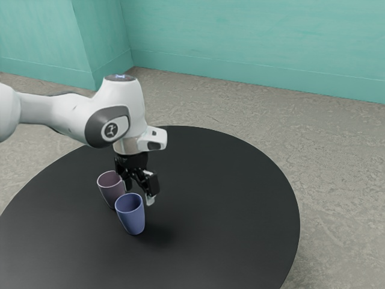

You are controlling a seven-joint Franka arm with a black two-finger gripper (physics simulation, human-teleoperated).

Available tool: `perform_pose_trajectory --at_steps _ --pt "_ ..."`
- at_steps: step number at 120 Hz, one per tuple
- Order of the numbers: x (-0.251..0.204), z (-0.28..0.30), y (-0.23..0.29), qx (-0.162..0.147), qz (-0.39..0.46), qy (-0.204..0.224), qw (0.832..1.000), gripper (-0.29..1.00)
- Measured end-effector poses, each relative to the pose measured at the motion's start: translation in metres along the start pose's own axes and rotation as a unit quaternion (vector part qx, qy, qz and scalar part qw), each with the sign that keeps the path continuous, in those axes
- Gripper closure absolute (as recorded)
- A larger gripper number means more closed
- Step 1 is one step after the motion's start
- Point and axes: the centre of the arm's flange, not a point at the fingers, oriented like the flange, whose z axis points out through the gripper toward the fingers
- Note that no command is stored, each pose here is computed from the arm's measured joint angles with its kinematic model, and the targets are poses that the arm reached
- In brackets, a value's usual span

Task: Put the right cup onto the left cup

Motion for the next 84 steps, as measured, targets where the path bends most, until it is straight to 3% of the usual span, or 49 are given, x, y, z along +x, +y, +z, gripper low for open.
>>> perform_pose_trajectory --at_steps 84 --pt "0.007 0.033 -0.011 0.000 -0.007 -0.002 1.000 0.00"
